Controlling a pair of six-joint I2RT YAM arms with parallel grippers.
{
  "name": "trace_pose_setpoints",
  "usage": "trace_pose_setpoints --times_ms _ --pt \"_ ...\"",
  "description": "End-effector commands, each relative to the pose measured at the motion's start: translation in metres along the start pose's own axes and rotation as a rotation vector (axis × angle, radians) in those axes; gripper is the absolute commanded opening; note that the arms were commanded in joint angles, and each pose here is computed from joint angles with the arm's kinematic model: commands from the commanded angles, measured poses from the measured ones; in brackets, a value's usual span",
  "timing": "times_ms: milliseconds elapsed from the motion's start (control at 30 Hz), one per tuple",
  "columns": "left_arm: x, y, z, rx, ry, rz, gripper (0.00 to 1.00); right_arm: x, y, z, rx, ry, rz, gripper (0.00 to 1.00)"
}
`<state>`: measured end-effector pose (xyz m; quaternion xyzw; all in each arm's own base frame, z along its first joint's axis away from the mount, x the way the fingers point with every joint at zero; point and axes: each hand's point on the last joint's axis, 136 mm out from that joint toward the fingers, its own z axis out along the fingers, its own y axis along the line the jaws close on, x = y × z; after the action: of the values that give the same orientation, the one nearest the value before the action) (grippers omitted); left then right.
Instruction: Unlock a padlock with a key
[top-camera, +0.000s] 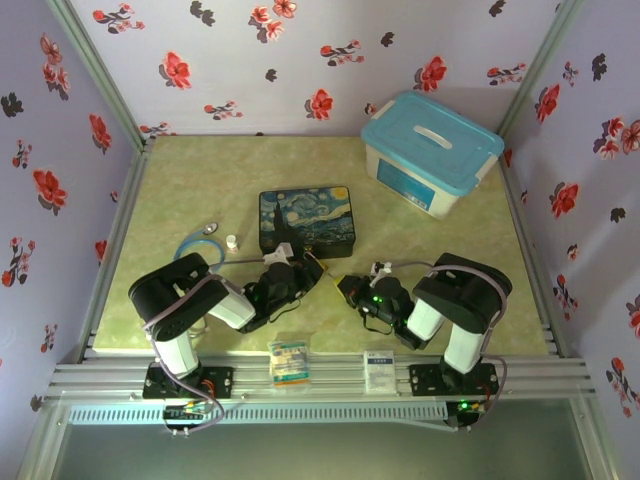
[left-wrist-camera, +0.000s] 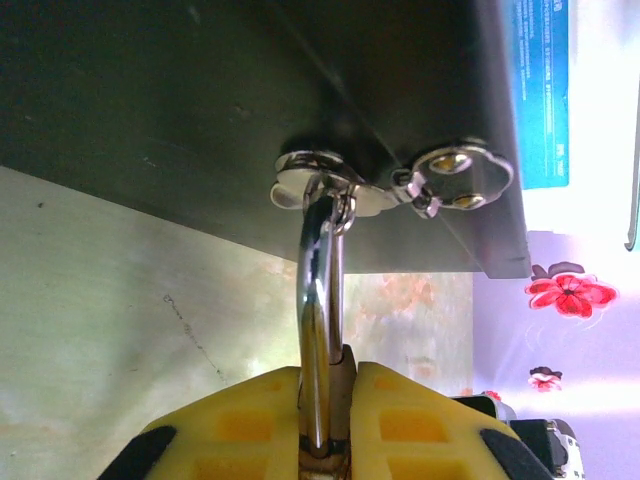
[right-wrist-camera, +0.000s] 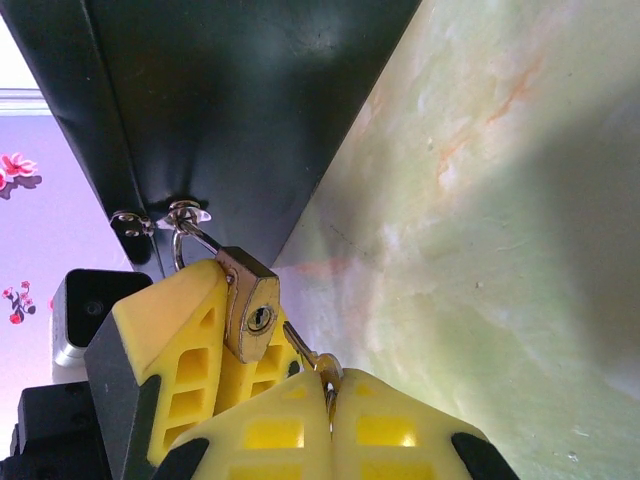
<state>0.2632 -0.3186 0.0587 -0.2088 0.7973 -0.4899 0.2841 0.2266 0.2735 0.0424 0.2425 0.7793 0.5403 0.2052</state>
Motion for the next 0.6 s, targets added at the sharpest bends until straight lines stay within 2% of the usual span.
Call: trace_pose_setpoints --times_ms 0,567 --pt "-0.005 -0.014 -0.001 0.067 -0.033 -0.017 0.00 -0.004 0.019 0.003 -0.058 -0.024 -0.031 0.00" --pt "0.002 -0.023 0.000 0.103 -0.012 -0.031 0.00 0.002 0.024 0.016 -0.069 0.007 -0.018 0.00"
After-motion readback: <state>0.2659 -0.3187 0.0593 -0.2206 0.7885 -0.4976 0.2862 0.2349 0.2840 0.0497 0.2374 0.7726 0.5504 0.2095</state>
